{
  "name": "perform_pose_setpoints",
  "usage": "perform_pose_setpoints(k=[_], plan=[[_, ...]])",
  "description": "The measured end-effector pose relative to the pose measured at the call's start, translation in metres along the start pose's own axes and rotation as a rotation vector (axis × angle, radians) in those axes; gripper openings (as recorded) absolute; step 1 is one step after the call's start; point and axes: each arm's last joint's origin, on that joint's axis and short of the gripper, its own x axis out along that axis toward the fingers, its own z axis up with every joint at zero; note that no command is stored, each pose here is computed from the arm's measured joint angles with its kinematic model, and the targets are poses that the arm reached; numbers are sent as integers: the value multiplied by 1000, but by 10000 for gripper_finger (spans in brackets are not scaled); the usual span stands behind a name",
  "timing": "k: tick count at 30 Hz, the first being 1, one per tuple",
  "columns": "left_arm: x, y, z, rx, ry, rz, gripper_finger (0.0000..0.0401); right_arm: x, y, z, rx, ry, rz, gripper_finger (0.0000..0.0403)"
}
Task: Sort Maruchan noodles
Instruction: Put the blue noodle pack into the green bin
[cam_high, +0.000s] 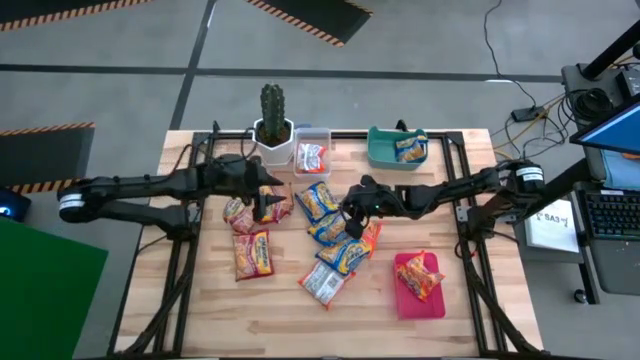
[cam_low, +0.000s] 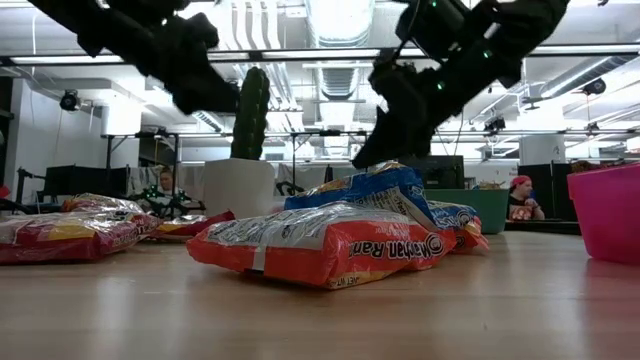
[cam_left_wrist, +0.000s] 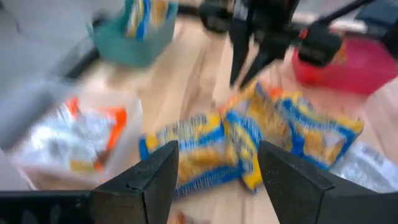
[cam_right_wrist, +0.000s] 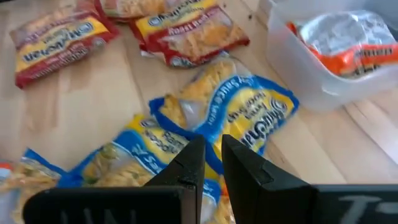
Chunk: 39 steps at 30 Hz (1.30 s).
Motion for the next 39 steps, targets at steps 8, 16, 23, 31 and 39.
perform_pose_setpoints(k=[8, 16, 23, 31, 39], plan=[[30, -2, -14, -52, 120, -11, 203, 3, -16, -6, 102, 18, -54, 43], [65, -4, -25, -40, 145, -26, 203, 6, -44, -2, 398, 3, -110, 64], [91, -1, -41, -13, 202, -24, 203, 10, -52, -4, 590, 37, -60, 135], [118, 2, -56, 10, 200, -21, 203, 27, -53, -14, 654, 47, -66, 211], [132, 4, -76, 3, 289, -15, 203, 43, -59, -20, 728, 65, -8, 264]])
